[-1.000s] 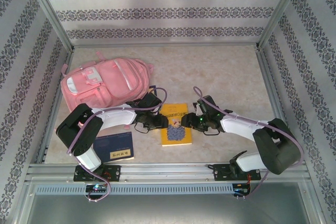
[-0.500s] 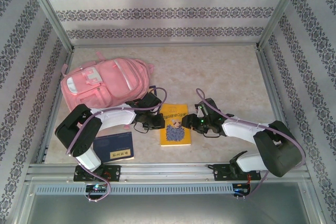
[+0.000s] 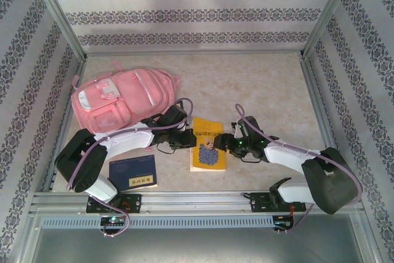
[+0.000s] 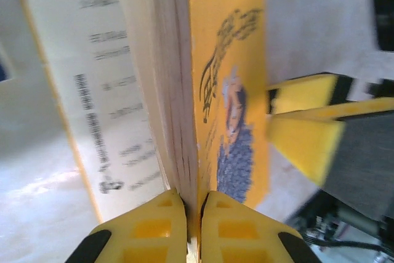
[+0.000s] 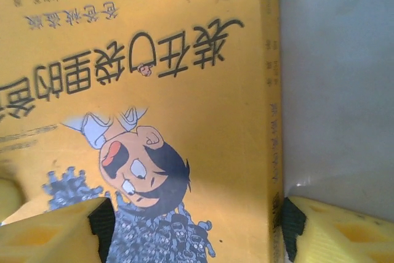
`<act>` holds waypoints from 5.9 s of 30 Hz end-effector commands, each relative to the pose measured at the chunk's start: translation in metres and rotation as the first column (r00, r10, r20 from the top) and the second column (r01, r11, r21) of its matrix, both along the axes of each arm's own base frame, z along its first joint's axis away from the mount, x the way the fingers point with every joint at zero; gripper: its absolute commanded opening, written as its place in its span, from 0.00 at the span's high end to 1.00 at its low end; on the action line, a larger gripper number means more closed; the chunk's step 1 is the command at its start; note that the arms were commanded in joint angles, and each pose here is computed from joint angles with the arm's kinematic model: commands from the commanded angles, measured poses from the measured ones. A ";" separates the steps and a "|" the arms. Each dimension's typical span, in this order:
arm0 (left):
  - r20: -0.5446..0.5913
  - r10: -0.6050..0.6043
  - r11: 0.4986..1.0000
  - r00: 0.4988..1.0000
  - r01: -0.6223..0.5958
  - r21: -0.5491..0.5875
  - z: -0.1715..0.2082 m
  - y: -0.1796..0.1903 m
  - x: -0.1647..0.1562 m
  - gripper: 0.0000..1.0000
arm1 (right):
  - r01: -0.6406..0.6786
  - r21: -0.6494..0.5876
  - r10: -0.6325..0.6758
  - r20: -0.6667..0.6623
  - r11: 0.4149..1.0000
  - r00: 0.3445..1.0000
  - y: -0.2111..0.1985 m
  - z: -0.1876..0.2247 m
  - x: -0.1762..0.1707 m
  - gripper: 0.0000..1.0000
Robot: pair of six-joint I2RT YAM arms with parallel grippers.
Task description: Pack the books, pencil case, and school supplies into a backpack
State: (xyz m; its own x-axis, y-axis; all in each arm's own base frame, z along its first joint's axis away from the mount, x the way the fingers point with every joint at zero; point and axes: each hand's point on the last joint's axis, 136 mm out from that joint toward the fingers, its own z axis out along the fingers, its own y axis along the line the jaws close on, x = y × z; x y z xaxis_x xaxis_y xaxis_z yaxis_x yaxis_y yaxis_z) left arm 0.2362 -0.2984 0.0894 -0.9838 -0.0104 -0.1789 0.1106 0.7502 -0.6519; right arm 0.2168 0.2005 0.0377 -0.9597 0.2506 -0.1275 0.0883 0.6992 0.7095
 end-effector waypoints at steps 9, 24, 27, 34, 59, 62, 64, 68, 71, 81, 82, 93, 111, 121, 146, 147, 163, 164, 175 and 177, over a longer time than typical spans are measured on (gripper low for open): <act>0.126 -0.016 0.961 0.992 0.051 -0.271 0.073 -0.024 -0.001 1.00 | 0.020 0.275 0.000 -0.070 0.961 0.998 0.003 0.011 -0.013 0.14; 0.093 -0.007 0.971 0.996 0.029 -0.237 0.044 -0.017 0.000 1.00 | -0.047 0.427 -0.002 0.113 0.903 0.994 0.016 0.068 -0.011 0.54; 0.090 -0.008 0.976 0.996 0.027 -0.218 0.042 -0.014 0.000 1.00 | -0.041 0.407 -0.010 0.122 0.912 0.992 0.013 0.069 -0.013 0.70; 0.097 0.031 0.990 0.995 -0.018 -0.142 0.044 0.010 0.004 0.51 | -0.045 0.363 -0.029 0.197 0.931 0.980 0.004 0.085 -0.014 1.00; 0.418 -0.071 0.733 0.906 0.332 -0.594 0.200 -0.001 -0.031 0.40 | -0.475 0.497 0.077 0.628 0.726 0.774 0.035 0.267 -0.068 1.00; 0.459 -0.061 0.710 0.886 0.362 -0.604 0.212 0.002 -0.038 0.61 | -0.458 0.496 0.060 0.628 0.738 0.776 0.035 0.268 -0.064 1.00; 0.480 -0.056 0.689 0.875 0.382 -0.616 0.219 0.004 -0.042 0.73 | -0.450 0.497 0.054 0.625 0.742 0.779 0.035 0.267 -0.062 1.00; 0.496 -0.051 0.664 0.867 0.401 -0.632 0.224 0.006 -0.048 1.00 | -0.431 0.498 0.042 0.617 0.752 0.786 0.035 0.264 -0.058 1.00; 0.499 -0.030 0.670 0.866 0.388 -0.633 0.225 0.008 -0.047 1.00 | -0.404 0.492 0.028 0.608 0.771 0.793 0.034 0.260 -0.053 0.80; 0.435 0.379 0.681 0.817 0.072 -0.729 0.254 0.052 -0.009 1.00 | -0.133 0.564 -0.280 0.584 0.815 0.762 0.001 0.246 -0.024 0.02; 0.421 0.419 0.663 0.805 0.046 -0.747 0.257 0.057 -0.006 1.00 | -0.122 0.582 -0.308 0.583 0.804 0.751 -0.001 0.247 -0.023 0.02; 0.309 0.565 0.552 0.765 -0.072 -0.831 0.260 0.077 0.008 1.00 | -0.123 0.630 -0.391 0.610 0.766 0.690 0.022 0.267 -0.024 0.02; 0.289 0.581 0.549 0.761 -0.104 -0.830 0.250 0.081 0.010 1.00 | -0.160 0.729 -0.399 0.528 0.666 0.750 0.087 0.295 0.005 0.49; 0.339 0.602 0.648 0.723 -0.195 -0.736 0.225 0.095 0.011 0.92 | 0.030 0.640 -0.453 0.509 0.768 0.732 0.067 0.253 0.024 1.00; 0.232 0.667 0.743 0.708 -0.654 -0.142 0.107 0.240 0.200 0.39 | 0.203 0.042 -0.202 0.428 0.978 0.881 -0.016 0.129 0.021 1.00; 0.222 0.669 0.742 0.710 -0.654 -0.143 0.104 0.241 0.207 0.39 | 0.184 0.066 -0.194 0.456 0.981 0.869 -0.015 0.135 0.019 1.00; 0.140 0.621 0.781 0.771 -0.593 -0.199 0.061 0.227 0.260 0.66 | 0.153 0.113 -0.188 0.471 0.982 0.862 -0.028 0.120 0.008 1.00; 0.137 0.616 0.784 0.776 -0.588 -0.196 0.060 0.226 0.260 0.67 | 0.153 0.114 -0.189 0.469 0.982 0.863 -0.028 0.120 0.009 1.00; 0.151 0.528 0.849 0.836 -0.520 -0.093 0.061 0.223 0.262 1.00 | 0.160 0.073 -0.175 0.468 0.984 0.866 -0.028 0.116 0.016 1.00; 0.180 0.511 0.859 0.841 -0.504 -0.084 0.076 0.223 0.265 1.00 | 0.169 0.061 -0.177 0.458 0.984 0.871 -0.029 0.114 0.019 1.00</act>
State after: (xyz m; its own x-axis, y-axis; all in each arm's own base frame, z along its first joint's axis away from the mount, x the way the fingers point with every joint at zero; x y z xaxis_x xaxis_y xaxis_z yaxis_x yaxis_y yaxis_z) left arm 0.4965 -0.0696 0.1433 -0.7632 -0.5786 -0.2876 -0.2434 0.6697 -0.7016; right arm 0.2205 0.1657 0.1195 -0.7841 0.4005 -0.4741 -0.0563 0.7149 0.6969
